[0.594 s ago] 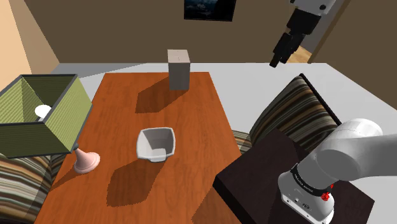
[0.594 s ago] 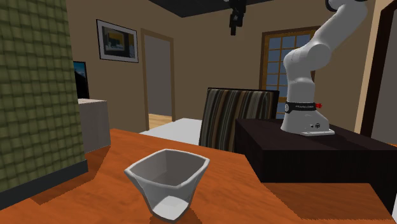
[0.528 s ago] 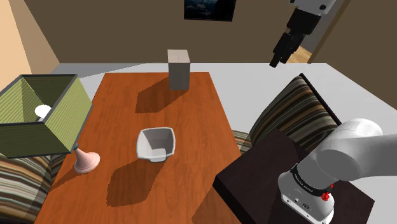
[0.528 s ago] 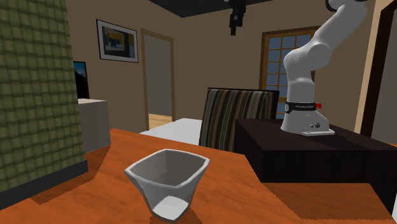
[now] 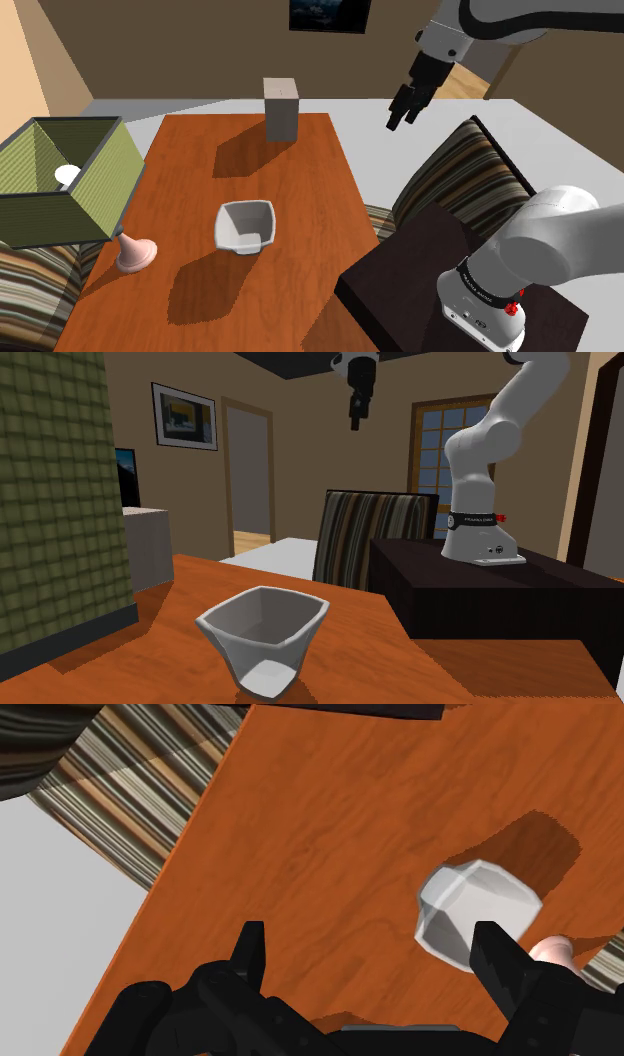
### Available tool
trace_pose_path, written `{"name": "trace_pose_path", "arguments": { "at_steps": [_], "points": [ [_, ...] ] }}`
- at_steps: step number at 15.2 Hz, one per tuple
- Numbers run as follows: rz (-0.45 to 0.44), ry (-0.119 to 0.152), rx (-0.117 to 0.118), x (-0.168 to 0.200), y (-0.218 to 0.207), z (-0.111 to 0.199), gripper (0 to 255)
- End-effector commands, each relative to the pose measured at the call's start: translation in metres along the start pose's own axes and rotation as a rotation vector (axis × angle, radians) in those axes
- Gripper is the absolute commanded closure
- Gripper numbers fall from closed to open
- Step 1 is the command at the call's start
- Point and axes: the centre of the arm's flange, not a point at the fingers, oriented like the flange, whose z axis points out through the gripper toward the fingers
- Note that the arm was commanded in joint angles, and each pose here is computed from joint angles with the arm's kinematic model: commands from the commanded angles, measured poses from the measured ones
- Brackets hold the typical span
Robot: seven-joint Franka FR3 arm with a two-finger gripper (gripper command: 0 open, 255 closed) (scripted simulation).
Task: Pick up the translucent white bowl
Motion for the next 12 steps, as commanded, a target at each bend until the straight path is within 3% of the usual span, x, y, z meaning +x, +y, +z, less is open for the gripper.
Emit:
{"name": "trace_pose_path", "arguments": {
  "at_steps": [1,12],
  "points": [
    [0.004,0.004,0.009,0.011,-0.005,0.022,0],
    [0.019,0.015,0.056,0.073,-0.045,0.144,0]
  ]
}}
